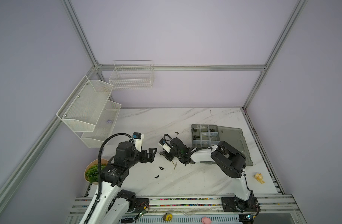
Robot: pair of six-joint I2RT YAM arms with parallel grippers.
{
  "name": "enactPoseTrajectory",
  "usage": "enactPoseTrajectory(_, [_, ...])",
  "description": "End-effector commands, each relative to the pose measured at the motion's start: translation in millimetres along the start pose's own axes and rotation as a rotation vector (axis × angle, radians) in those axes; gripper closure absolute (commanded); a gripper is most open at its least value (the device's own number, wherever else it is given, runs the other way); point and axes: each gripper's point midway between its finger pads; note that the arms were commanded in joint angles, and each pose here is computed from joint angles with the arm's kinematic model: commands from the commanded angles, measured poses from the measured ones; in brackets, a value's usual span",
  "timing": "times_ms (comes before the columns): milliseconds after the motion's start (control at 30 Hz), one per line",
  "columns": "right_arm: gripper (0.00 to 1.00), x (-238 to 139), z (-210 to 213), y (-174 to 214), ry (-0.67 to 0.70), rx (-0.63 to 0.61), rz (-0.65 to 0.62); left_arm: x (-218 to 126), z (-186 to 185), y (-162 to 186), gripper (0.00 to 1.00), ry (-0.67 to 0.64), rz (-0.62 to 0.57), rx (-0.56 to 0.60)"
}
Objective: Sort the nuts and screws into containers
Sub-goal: 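Move the open right gripper back over a black wing nut by the pile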
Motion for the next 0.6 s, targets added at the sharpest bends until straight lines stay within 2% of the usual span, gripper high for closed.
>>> enactPoseTrajectory(0, [0.61,1.6,9.9,-1.1,-0.031,-0.028,0.008,-3.9,3.7,-7.8,0.00,-0.021,-0.043,-0.002])
enactPoseTrajectory(567, [0.66,12.6,4.7,7.3,0.013,-0.025,0.048,-8.1,5.8,-9.2,0.00,-0.038,-0.059,-0.005])
Point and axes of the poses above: each gripper's point midway between its finger pads, its own x axis out along the fingers, its own z axis along the line the jaws close on, y = z × x, and after that the axes turned 10 degrees about x, right-handed
